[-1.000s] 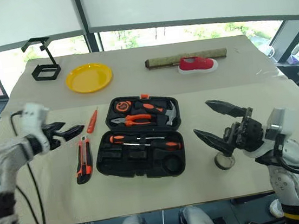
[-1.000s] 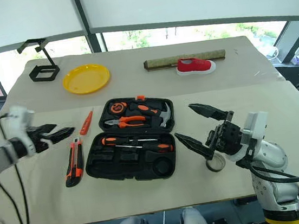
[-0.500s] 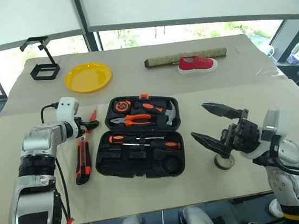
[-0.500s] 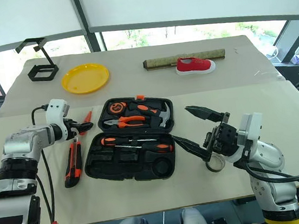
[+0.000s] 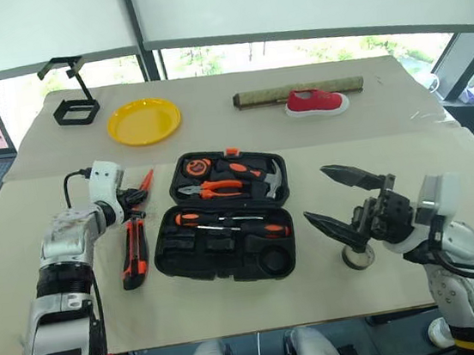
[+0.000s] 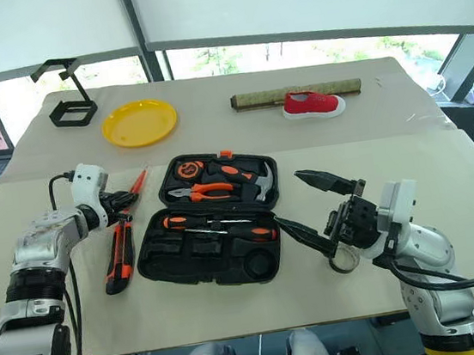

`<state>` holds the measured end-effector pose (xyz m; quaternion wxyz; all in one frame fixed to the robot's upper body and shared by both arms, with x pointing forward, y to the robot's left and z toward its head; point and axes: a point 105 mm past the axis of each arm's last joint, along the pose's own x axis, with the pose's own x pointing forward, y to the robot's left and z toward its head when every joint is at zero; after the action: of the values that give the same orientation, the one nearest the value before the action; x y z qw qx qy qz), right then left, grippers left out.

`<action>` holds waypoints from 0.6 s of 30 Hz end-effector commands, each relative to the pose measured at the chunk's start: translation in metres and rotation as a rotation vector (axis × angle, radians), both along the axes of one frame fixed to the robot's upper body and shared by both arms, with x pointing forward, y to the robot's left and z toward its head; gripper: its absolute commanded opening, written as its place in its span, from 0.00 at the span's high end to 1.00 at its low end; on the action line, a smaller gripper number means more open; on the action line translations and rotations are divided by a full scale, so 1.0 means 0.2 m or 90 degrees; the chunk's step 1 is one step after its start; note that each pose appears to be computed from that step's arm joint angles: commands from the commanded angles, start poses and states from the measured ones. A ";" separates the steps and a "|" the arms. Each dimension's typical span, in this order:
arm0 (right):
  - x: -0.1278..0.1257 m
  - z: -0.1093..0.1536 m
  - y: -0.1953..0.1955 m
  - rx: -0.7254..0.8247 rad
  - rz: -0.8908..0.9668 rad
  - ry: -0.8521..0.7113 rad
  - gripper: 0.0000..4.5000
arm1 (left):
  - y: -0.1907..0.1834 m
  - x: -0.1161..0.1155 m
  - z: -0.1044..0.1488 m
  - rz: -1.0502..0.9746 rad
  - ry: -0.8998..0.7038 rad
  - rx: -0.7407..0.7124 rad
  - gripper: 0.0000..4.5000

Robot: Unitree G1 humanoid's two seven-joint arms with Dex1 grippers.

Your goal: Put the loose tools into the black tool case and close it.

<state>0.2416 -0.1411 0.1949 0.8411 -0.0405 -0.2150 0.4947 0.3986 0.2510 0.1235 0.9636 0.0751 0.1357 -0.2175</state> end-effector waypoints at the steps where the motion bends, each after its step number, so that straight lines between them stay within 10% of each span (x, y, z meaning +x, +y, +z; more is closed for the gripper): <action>1: -0.04 0.06 -0.03 -0.018 0.006 -0.023 0.00 | -0.06 -0.06 0.33 -0.187 -0.182 0.020 0.90; 9: -0.16 0.02 -0.08 -0.148 0.063 0.090 0.00 | -0.27 -0.46 0.26 -0.673 -0.092 0.191 0.90; 18: -0.22 -0.10 0.02 -0.212 0.065 0.193 0.00 | -0.48 -0.46 0.07 -0.719 -0.055 0.326 0.90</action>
<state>0.2015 -0.1439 0.1731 0.8241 -0.0835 -0.0053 0.5602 0.3019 0.1627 0.1318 0.6572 0.3489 0.0985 -0.6608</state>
